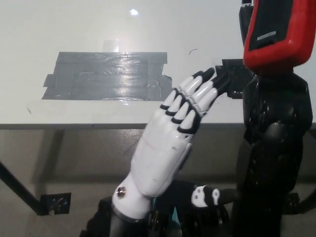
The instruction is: The robot first picks the multimeter with right hand and then unfolds the black stand on the back of it using left hand
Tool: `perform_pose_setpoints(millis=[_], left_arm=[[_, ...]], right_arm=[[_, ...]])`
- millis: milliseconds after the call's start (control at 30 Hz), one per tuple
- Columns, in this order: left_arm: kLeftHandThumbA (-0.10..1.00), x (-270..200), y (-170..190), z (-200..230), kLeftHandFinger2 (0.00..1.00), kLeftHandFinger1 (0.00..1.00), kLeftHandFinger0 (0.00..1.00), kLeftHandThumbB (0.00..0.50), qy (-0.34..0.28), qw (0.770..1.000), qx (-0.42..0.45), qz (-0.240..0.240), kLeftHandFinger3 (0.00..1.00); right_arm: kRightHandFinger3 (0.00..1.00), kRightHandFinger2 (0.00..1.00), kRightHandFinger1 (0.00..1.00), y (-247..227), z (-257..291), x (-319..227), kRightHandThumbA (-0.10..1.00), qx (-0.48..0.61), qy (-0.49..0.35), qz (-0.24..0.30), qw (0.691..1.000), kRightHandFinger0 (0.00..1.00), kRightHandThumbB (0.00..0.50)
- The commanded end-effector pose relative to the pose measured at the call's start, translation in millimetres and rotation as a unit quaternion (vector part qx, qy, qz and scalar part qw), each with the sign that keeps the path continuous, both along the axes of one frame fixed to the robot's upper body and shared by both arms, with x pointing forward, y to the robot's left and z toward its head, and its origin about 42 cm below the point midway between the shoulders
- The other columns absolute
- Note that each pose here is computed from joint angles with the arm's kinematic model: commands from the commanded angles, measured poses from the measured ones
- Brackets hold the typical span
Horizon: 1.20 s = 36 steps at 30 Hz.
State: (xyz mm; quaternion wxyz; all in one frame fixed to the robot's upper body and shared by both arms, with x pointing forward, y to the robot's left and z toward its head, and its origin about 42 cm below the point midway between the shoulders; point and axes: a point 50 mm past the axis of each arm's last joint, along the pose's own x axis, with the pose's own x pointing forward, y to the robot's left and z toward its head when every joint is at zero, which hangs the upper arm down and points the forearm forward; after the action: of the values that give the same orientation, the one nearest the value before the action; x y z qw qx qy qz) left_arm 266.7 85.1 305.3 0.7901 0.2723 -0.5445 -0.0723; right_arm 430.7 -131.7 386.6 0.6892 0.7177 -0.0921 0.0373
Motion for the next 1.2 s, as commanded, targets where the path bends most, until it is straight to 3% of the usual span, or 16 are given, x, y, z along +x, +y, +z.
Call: perform_pose_setpoints(millis=[0, 100, 233, 467, 500, 533, 633, 767, 867, 967, 1167], left_arm=[[1.00, -8.4, 10.2, 2.8, 1.00, 1.00, 1.00, 0.330, -0.019, 1.000, -0.010, -0.010, 1.00], [1.00, -10.1, 18.6, -5.6, 1.00, 1.00, 1.00, 0.340, -0.009, 1.000, 0.003, -0.008, 1.00], [1.00, -12.5, 29.1, -17.1, 1.00, 1.00, 1.00, 0.342, 0.006, 1.000, 0.016, -0.003, 1.00], [1.00, -16.8, 40.0, -36.9, 1.00, 1.00, 1.00, 0.320, 0.035, 0.999, 0.018, 0.008, 1.00], [1.00, -17.0, 40.9, -38.3, 1.00, 1.00, 1.00, 0.318, 0.036, 0.999, 0.018, 0.007, 1.00], [1.00, -17.5, 42.3, -40.9, 1.00, 1.00, 1.00, 0.321, 0.040, 0.999, 0.022, 0.009, 1.00], [1.00, -17.3, 44.7, -43.1, 1.00, 1.00, 1.00, 0.324, 0.041, 0.999, 0.026, 0.011, 1.00], [1.00, -18.5, 47.5, -48.3, 1.00, 1.00, 1.00, 0.332, 0.049, 0.998, 0.029, 0.013, 1.00], [1.00, -19.2, 48.7, -51.4, 1.00, 1.00, 1.00, 0.338, 0.055, 0.998, 0.030, 0.015, 1.00], [1.00, -20.2, 49.1, -53.7, 1.00, 1.00, 1.00, 0.341, 0.061, 0.997, 0.033, 0.015, 1.00], [1.00, -19.0, 47.1, -54.7, 1.00, 1.00, 1.00, 0.337, 0.062, 0.997, 0.033, 0.010, 1.00]], right_arm=[[0.89, 0.68, 0.28, 0.4, 25.9, 14.2, -0.10, -0.002, -0.057, 0.017, 0.998, 0.00, 0.058], [0.85, 0.64, 0.26, -7.7, 16.4, 30.7, -0.10, -0.031, -0.040, -0.008, 0.999, 0.00, 0.041], [0.76, 0.58, 0.23, -21.3, -2.1, 56.6, -0.10, -0.069, -0.021, -0.029, 0.997, 0.00, 0.066], [0.74, 0.52, 0.15, -45.2, -32.0, 92.3, -0.10, -0.171, 0.042, -0.109, 0.978, 0.00, 0.085], [0.71, 0.51, 0.14, -46.3, -34.1, 94.7, -0.10, -0.178, 0.046, -0.114, 0.976, 0.00, 0.085], [0.63, 0.51, 0.11, -49.6, -40.1, 99.7, -0.10, -0.189, 0.059, -0.131, 0.971, 0.00, 0.117], [0.52, 0.49, 0.09, -53.9, -47.3, 108.1, -0.10, -0.224, 0.075, -0.169, 0.957, 0.00, 0.122], [0.53, 0.48, 0.06, -63.7, -58.4, 114.9, -0.10, -0.266, 0.086, -0.206, 0.938, 0.00, 0.122], [0.34, 0.46, 0.01, -71.9, -63.8, 120.4, -0.10, -0.321, 0.093, -0.245, 0.910, 0.00, 0.120], [0.45, 0.57, 0.11, -79.7, -69.5, 126.0, -0.10, -0.369, 0.103, -0.273, 0.882, 0.00, 0.140], [0.53, 0.57, 0.14, -90.6, -80.7, 130.9, -0.10, -0.453, 0.118, -0.308, 0.828, 0.00, 0.168]])
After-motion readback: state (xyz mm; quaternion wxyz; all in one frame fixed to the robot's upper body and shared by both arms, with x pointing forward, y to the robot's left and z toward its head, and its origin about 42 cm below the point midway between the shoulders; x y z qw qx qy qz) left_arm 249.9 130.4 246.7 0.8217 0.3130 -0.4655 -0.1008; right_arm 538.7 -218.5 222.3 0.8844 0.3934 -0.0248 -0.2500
